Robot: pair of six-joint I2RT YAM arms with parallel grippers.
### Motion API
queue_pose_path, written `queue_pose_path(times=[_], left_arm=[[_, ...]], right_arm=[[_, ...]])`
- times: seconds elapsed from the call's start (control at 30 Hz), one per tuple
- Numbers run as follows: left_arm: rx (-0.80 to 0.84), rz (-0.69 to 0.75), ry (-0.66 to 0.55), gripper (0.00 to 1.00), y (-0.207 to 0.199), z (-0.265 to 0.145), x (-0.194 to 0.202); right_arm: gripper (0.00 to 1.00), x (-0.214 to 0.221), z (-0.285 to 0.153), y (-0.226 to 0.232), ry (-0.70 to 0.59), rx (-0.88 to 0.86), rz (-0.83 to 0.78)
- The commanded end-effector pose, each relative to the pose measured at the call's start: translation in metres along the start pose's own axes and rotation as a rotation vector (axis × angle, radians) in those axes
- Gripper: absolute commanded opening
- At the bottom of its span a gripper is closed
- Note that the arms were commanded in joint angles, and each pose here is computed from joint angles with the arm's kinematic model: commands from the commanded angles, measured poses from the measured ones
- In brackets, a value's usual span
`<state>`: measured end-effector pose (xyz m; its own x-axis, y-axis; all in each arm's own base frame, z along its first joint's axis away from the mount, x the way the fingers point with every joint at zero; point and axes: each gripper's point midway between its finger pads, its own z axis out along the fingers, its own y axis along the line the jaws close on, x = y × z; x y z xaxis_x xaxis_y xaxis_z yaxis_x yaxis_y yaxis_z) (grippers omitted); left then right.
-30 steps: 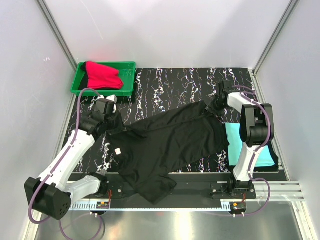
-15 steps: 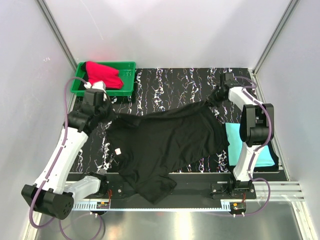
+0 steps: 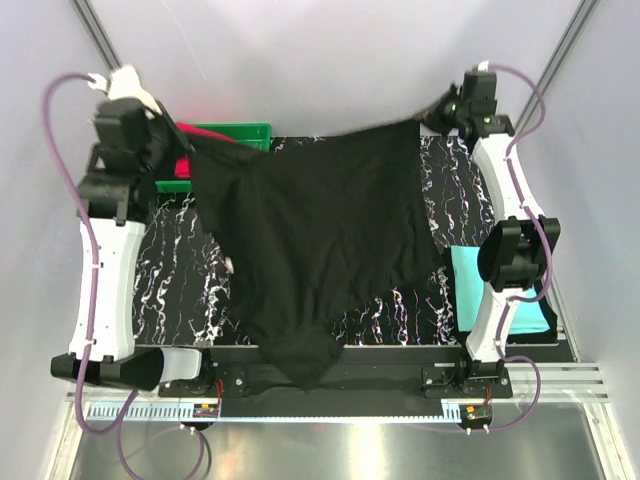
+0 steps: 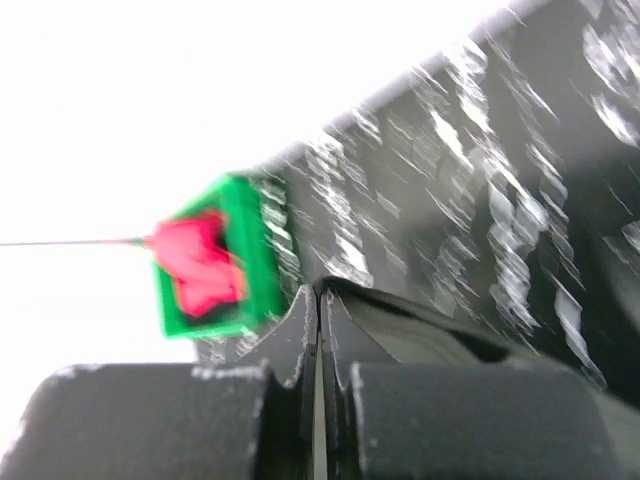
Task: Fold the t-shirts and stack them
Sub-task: Flatten the tshirt out
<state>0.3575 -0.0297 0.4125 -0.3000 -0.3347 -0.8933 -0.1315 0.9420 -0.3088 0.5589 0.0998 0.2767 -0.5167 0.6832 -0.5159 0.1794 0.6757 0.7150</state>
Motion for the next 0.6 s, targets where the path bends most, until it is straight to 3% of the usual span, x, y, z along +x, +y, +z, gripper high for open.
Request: queue_pose_path(times=[0.0, 0.03, 0.1, 0.13, 0.27, 0.4, 0.43, 0.47, 0.5, 0.57], left_arm=[[0.058, 0.005, -0.278, 0.00, -0.014, -0.023, -0.095], [0.082, -0.001, -0.352, 0.00, -0.022, -0.034, -0.121], [0.154, -0.009, -0.476, 0.00, -0.036, -0.053, -0.158], [0.188, -0.015, -0.554, 0.00, -0.044, -0.073, -0.182], [0.287, -0.014, -0.693, 0.00, -0.064, -0.125, -0.221], [0.322, 0.001, -0.709, 0.00, -0.066, -0.155, -0.213], [0.330, 0.003, -0.707, 0.00, -0.065, -0.161, -0.208], [0.332, -0.003, -0.702, 0.00, -0.064, -0.166, -0.203], [0.329, -0.026, -0.691, 0.00, -0.059, -0.172, -0.192], [0.328, -0.038, -0.683, 0.00, -0.056, -0.175, -0.184]], right_arm=[[0.00, -0.046, -0.007, 0.064, -0.114, -0.175, -0.016], [0.00, -0.067, -0.025, 0.097, -0.170, -0.251, -0.029], [0.00, -0.081, -0.025, 0.115, -0.197, -0.305, -0.011], [0.00, -0.101, -0.052, 0.146, -0.263, -0.388, -0.028], [0.00, -0.122, -0.082, 0.171, -0.344, -0.445, -0.014], [0.00, -0.120, -0.117, 0.171, -0.354, -0.427, -0.063], [0.00, -0.114, -0.108, 0.156, -0.332, -0.380, -0.083], [0.00, -0.118, -0.132, 0.157, -0.359, -0.379, -0.097], [0.00, -0.113, -0.121, 0.136, -0.342, -0.319, -0.099], [0.00, -0.115, -0.147, 0.135, -0.370, -0.312, -0.109]])
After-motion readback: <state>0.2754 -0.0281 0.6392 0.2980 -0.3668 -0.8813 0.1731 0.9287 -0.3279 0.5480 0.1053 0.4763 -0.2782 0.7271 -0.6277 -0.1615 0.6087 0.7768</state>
